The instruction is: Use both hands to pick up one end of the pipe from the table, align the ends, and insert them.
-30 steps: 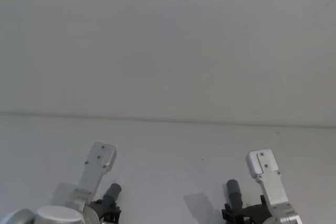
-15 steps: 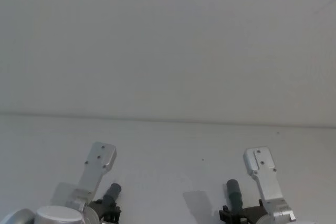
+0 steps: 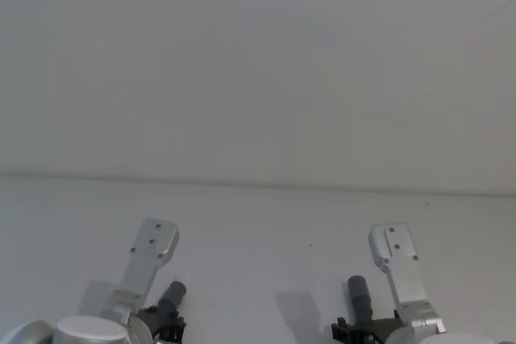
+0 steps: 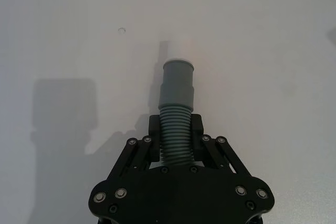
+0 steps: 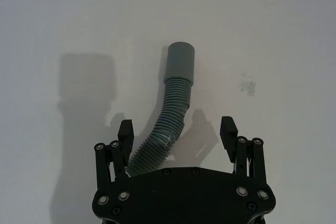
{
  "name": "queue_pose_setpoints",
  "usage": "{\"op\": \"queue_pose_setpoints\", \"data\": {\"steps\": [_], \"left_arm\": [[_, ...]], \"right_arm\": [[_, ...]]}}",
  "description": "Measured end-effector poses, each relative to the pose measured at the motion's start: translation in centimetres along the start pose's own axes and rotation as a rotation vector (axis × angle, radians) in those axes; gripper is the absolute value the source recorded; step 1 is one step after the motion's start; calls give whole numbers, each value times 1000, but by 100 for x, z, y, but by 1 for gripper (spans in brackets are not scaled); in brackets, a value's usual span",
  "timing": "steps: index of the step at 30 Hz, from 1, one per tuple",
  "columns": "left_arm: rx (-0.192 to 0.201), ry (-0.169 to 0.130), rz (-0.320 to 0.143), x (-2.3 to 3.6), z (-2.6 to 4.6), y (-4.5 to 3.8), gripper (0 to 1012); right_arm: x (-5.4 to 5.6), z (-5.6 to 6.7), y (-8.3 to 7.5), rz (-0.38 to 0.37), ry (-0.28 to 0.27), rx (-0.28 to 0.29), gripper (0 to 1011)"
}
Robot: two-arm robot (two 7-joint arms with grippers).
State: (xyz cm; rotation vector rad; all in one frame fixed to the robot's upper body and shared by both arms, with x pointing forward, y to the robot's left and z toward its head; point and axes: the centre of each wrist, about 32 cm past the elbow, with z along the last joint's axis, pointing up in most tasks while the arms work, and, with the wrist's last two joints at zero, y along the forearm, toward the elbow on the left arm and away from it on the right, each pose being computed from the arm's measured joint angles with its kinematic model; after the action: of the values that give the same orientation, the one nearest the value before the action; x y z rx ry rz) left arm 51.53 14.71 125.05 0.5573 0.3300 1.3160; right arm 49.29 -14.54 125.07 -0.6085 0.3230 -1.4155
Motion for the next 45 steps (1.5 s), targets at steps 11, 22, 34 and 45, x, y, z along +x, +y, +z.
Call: {"op": "queue_pose_setpoints", "data": {"steps": [11,22,34,45], "left_arm": [[0,0,0,0,0,0,301],[0,0,0,0,0,0,301],[0,0,0,0,0,0,301],[0,0,0,0,0,0,301]], "right_arm": [[-43,39,-5,6,18,-13,1002],[-63,51,52,4,37,-27,1002],[-60,74,147,-6,55,-23,1002],[-57,82,198,-14,65,-31,1002]]}}
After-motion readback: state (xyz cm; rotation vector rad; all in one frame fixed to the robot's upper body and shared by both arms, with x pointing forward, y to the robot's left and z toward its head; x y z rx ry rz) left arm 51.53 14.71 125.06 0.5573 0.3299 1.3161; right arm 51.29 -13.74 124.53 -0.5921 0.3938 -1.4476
